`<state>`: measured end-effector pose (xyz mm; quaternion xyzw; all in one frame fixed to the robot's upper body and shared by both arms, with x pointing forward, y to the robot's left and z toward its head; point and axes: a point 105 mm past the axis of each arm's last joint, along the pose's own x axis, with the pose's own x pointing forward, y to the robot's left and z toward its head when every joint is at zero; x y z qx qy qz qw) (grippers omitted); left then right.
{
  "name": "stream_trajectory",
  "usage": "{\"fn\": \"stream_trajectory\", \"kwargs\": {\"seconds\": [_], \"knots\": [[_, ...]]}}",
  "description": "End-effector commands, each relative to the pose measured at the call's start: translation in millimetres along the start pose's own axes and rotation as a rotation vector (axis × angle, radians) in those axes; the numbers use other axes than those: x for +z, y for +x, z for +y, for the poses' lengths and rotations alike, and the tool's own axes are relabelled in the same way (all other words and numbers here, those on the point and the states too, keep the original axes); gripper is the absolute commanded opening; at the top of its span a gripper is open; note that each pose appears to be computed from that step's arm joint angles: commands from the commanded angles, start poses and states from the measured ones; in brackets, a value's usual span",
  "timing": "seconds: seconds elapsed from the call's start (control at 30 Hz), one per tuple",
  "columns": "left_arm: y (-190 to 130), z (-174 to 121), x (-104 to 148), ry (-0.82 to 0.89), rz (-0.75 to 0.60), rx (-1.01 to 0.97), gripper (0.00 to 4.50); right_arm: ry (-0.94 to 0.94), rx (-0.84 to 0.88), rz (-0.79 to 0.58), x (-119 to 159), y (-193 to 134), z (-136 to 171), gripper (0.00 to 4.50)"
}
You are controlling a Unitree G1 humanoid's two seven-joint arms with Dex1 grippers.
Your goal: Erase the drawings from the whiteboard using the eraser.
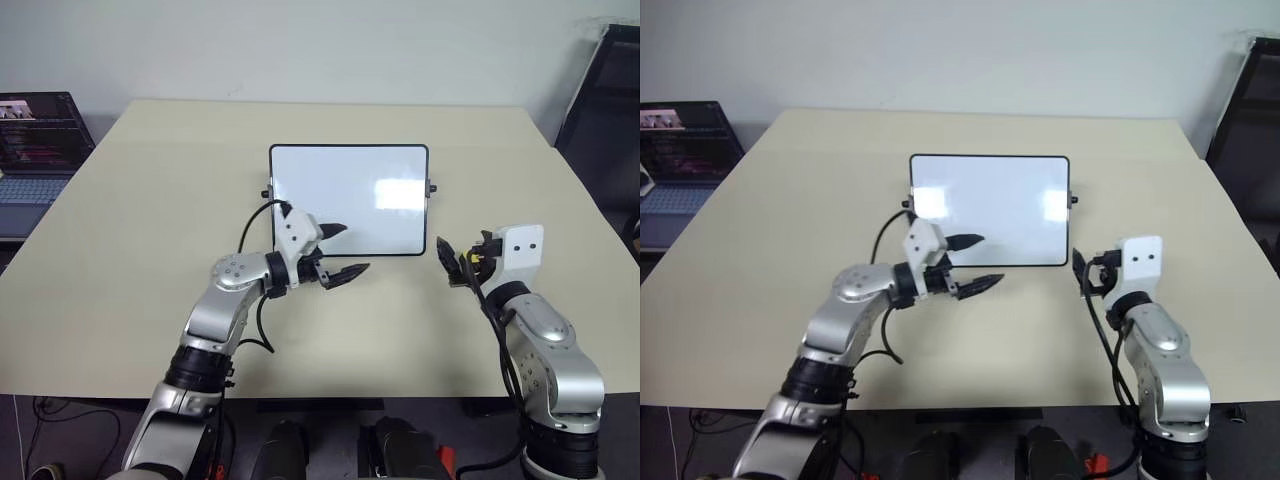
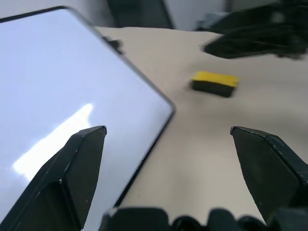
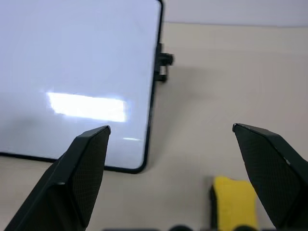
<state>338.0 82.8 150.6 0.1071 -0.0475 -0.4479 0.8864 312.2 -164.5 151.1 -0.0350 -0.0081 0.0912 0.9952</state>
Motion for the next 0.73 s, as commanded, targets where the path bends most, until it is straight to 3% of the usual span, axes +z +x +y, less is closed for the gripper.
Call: {"fn": "stream_trajectory", "kwargs": {"seconds": [0.03, 0.3, 0.53, 0.73], "knots": [[-34, 25, 22, 0.014, -0.100, 0.363, 4.50, -0.068, 0.095, -0.095, 5, -12, 25, 4.46], [-92, 24, -25, -0.046, 0.049, 0.731, 4.50, -0.070, 0.067, -0.146, -23, -31, 18, 4.46], [-109, 0, -51, -0.105, 0.138, 0.799, 4.50, 0.003, 0.042, -0.108, -43, -42, 5, 4.46], [-111, 2, -59, -0.135, 0.178, 0.854, 4.50, 0.023, 0.026, -0.078, -46, -36, 5, 4.46]]}}
